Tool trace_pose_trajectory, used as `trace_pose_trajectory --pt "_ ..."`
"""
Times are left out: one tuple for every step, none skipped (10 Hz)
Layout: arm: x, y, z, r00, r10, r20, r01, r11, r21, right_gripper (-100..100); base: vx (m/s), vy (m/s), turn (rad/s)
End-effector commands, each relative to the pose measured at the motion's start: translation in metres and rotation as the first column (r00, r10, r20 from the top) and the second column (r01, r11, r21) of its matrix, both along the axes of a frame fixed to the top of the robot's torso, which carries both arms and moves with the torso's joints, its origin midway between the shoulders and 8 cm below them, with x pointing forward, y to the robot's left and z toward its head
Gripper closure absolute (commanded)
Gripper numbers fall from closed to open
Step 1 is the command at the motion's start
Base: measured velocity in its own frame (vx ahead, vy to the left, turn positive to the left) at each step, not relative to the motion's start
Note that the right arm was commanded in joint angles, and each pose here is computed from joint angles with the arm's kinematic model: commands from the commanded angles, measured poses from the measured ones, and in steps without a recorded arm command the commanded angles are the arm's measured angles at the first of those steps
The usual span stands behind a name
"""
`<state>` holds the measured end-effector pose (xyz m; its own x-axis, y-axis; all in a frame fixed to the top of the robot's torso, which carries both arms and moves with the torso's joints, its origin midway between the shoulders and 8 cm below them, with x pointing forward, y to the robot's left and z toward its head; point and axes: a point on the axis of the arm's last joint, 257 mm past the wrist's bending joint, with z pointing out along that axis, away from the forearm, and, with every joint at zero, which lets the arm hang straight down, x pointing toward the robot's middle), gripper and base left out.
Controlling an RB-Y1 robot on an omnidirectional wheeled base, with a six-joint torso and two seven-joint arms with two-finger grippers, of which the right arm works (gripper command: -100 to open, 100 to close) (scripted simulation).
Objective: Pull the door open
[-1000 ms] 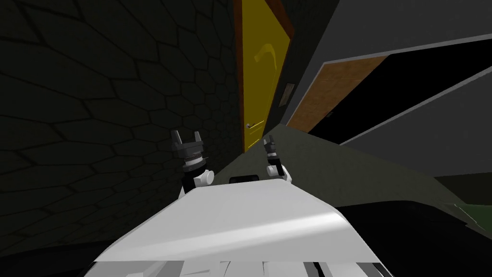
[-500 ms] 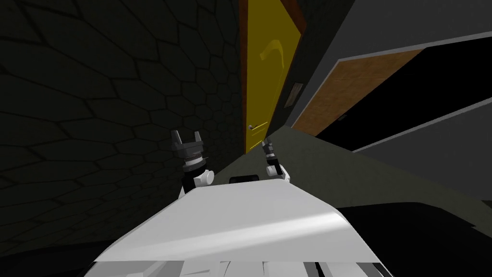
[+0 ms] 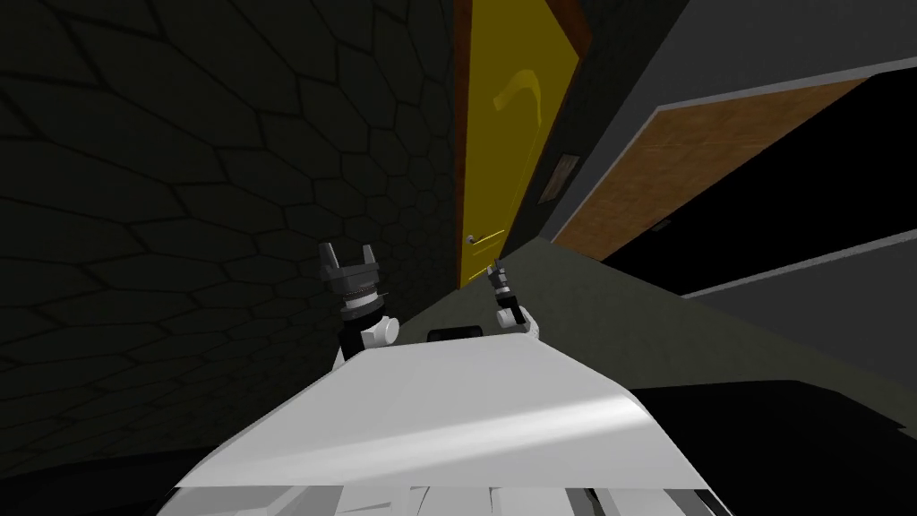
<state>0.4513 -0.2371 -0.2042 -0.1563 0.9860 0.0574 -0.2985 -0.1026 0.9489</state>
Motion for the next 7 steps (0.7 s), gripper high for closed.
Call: trace_pose_trajectory --pt "0.001 -0.001 -0.012 0.9998 0.009 -0.019 -0.010 1.000 -0.009 -100 0.067 -0.068 0.124" --pt "0.003 -0.002 -0.020 0.9994 0.014 -0.032 -0.015 1.000 -0.014 -100 0.071 -0.080 0.137" --pt "0.004 -0.003 -0.026 0.9990 0.020 -0.041 -0.021 1.000 -0.020 -100 0.080 -0.091 0.167" --pt "0.006 -0.005 -0.033 0.9983 0.024 -0.052 -0.025 0.999 -0.026 -100 0.086 -0.084 0.150" --pt "0.006 -0.005 -0.035 0.9982 0.023 -0.056 -0.024 0.999 -0.027 -100 0.058 -0.046 0.035" --pt "0.007 -0.007 -0.042 0.9973 0.026 -0.068 -0.029 0.999 -0.033 -100 0.045 -0.040 0.092" --pt "0.008 -0.009 -0.049 0.9964 0.029 -0.080 -0.032 0.999 -0.039 -100 0.047 -0.064 0.134"
